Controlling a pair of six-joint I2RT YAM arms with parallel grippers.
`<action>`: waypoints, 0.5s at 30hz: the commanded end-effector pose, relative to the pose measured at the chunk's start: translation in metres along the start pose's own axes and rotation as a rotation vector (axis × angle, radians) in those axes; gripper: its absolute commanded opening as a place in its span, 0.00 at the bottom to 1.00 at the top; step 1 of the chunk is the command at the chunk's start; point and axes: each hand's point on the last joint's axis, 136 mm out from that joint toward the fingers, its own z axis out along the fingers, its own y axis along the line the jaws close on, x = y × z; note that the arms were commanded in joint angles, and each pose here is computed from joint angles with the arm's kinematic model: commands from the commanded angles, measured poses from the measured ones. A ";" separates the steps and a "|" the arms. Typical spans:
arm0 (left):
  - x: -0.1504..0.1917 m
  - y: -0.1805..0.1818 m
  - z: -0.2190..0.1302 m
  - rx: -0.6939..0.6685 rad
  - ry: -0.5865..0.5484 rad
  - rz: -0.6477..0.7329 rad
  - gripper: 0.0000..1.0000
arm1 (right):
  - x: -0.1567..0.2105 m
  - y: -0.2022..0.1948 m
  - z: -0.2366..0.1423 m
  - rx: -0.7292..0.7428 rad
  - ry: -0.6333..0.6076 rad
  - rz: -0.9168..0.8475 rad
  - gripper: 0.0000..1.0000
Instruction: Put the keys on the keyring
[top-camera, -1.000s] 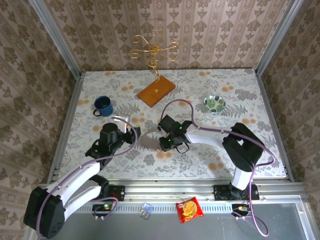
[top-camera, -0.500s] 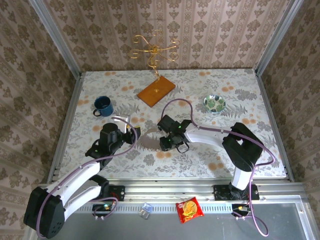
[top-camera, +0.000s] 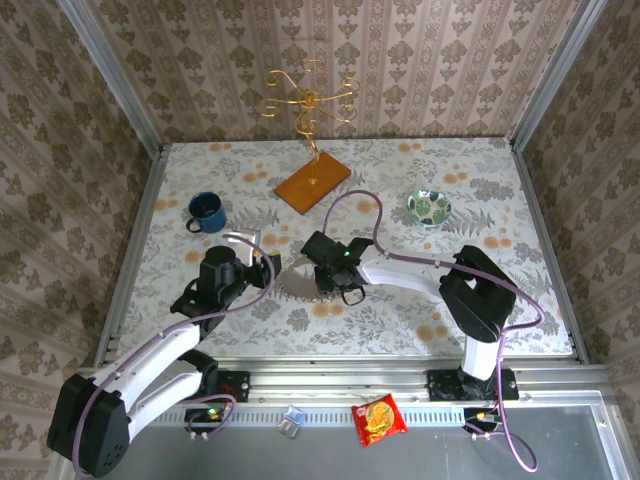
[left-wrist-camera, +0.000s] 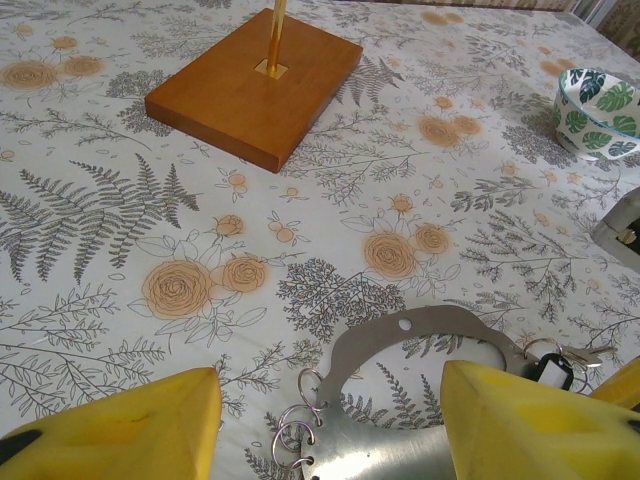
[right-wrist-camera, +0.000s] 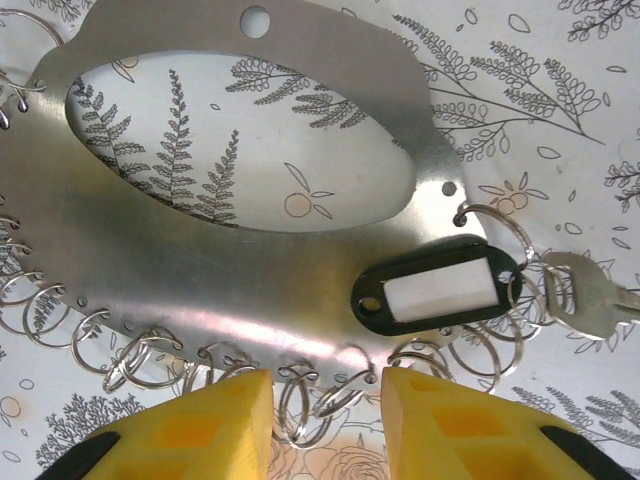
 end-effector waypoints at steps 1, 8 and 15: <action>-0.013 0.000 -0.005 -0.003 -0.037 -0.016 0.60 | 0.003 -0.014 0.002 0.114 -0.002 0.051 0.33; -0.011 0.001 -0.005 -0.007 -0.035 -0.017 0.60 | 0.008 -0.019 0.007 0.158 0.012 0.079 0.32; -0.012 0.001 -0.005 -0.007 -0.037 -0.017 0.60 | 0.011 -0.016 0.017 0.172 0.047 0.069 0.31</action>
